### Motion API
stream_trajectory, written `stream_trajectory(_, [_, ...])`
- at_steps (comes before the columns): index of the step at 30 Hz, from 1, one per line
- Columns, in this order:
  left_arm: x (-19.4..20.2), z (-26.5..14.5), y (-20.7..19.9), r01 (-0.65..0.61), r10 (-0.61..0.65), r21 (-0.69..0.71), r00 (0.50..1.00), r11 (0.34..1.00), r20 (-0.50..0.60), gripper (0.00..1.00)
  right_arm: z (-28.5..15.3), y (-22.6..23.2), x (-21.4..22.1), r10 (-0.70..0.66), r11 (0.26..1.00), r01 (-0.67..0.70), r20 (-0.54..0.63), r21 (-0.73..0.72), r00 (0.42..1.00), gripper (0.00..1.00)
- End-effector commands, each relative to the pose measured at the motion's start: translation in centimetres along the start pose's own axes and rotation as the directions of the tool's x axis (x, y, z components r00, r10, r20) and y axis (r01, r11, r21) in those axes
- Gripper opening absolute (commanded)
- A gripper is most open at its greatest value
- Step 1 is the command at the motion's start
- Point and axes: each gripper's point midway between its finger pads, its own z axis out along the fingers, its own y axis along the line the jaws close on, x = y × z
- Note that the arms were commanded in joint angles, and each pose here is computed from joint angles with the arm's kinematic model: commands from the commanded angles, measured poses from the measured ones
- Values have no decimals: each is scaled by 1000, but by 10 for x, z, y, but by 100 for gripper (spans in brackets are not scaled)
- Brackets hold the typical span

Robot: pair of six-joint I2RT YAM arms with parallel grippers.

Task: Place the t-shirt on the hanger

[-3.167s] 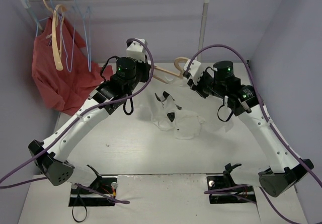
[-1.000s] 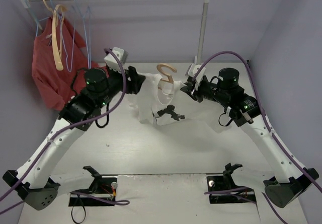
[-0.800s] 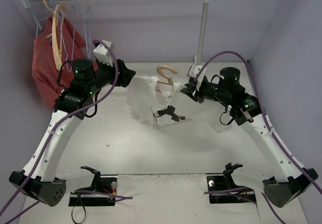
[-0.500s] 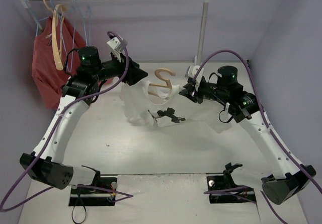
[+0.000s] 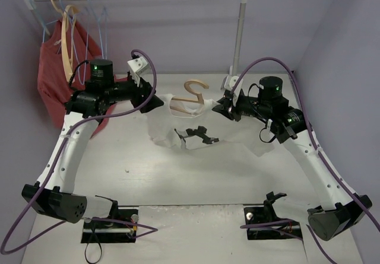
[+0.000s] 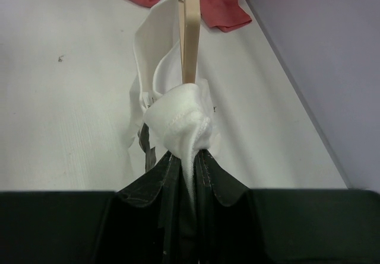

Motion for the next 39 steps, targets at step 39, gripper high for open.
stream_trajectory(39, [0,37,-6,-175,166,149,983,973,76,38,11,-9,-40,-67,996,75,159,-45,985,0])
